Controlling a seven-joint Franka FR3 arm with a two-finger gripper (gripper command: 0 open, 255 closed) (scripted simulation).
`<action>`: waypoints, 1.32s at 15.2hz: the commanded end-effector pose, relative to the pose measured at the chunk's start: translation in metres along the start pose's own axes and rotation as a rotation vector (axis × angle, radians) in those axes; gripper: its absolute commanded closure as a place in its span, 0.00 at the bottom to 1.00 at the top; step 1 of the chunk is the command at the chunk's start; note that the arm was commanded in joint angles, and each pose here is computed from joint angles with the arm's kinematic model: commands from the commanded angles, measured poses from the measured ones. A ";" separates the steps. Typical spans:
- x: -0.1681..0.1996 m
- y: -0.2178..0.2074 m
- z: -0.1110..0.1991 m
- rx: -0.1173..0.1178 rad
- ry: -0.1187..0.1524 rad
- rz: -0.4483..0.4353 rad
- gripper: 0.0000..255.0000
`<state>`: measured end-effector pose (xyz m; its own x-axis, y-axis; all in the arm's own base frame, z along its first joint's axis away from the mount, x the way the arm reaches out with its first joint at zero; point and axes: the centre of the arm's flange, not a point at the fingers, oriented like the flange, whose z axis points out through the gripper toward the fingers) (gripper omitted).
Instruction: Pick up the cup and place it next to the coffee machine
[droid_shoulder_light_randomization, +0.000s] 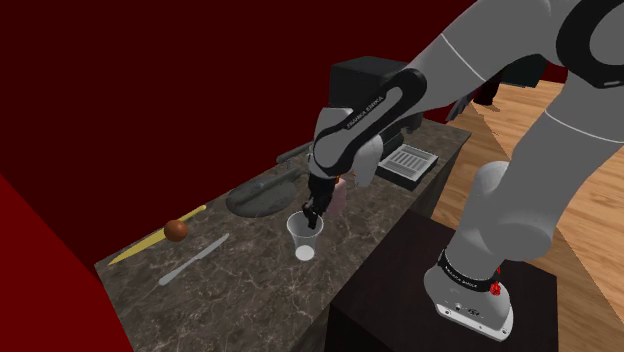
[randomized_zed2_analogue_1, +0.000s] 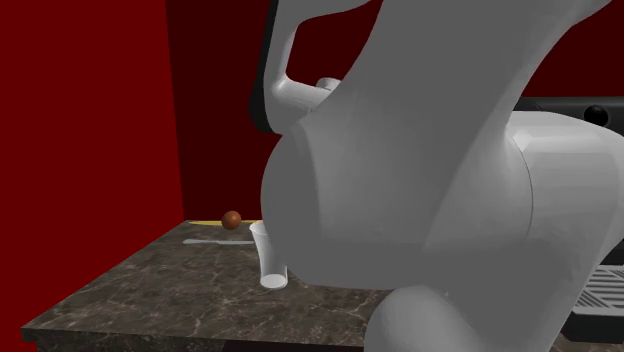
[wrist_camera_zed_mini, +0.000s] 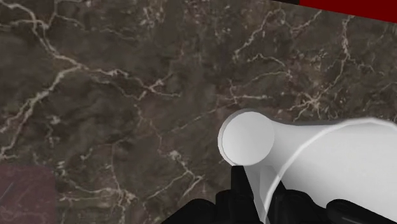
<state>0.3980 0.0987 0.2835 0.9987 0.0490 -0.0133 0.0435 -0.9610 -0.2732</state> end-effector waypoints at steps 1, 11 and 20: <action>0.000 -0.004 -0.011 0.000 0.000 0.000 1.00; 0.000 -0.018 -0.061 0.000 0.000 0.000 1.00; -0.001 -0.031 -0.107 0.000 0.000 0.000 1.00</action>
<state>0.3982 0.0981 0.3899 0.9987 0.0489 -0.0133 0.0434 -0.9610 -0.2730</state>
